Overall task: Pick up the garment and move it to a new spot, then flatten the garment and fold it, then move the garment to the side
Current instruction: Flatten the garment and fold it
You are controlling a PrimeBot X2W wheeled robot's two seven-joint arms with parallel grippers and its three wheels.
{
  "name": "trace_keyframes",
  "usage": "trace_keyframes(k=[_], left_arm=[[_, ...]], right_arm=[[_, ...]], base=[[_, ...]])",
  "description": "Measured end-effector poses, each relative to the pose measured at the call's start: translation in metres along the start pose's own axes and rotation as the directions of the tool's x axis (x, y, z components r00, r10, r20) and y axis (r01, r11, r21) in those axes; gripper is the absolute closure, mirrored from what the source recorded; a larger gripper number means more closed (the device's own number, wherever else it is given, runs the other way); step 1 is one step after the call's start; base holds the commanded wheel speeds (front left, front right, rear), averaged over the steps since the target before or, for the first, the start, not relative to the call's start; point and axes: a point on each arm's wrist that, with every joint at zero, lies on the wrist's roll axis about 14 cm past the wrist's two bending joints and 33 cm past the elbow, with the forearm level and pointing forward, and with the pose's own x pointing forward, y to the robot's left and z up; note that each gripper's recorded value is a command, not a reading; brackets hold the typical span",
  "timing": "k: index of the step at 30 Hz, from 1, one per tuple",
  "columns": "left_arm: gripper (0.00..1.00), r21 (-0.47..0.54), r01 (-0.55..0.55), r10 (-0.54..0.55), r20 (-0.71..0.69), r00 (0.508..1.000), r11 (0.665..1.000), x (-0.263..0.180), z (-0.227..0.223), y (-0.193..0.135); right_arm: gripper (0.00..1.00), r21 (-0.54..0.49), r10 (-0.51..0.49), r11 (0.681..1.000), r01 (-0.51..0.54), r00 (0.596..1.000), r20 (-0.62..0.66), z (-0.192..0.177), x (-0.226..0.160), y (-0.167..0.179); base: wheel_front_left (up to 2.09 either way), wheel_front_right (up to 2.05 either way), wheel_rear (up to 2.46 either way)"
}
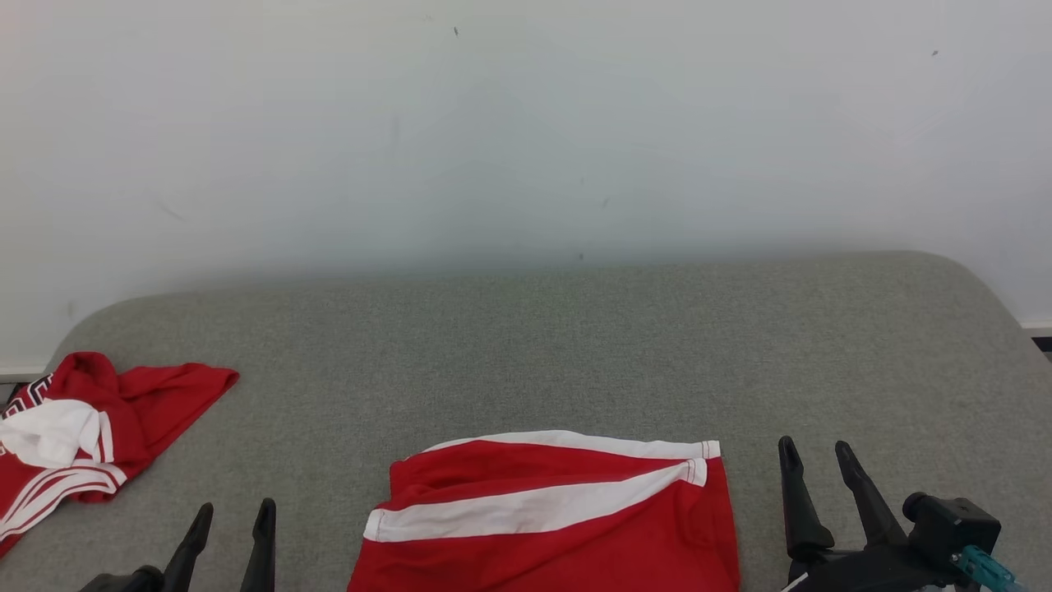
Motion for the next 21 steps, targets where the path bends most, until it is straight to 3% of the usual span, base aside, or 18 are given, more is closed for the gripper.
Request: trace_keyframes(k=[8, 15, 21], left_arm=[[0.0, 0.011, -0.004, 0.004, 0.038, 0.999, 1.0, -0.001, 0.01, -0.003], [0.0, 0.003, 0.003, -0.003, 0.035, 0.999, 1.0, -0.002, 0.011, -0.01], [0.0, 0.015, 0.012, -0.012, 0.037, 0.999, 1.0, -0.001, 0.014, -0.016]], right_arm=[[0.0, 0.008, 0.007, 1.0, -0.007, 1.0, -0.025, -0.006, 0.002, 0.003], [0.0, -0.078, 0.03, 0.996, -0.048, 0.974, -0.224, -0.04, -0.004, 0.003], [0.0, -0.087, 0.04, 0.993, -0.081, 0.918, -0.395, -0.062, -0.002, 0.008]], base=[[0.0, 0.0, 0.0], [0.0, 0.0, 0.0], [0.0, 0.0, 0.0]])
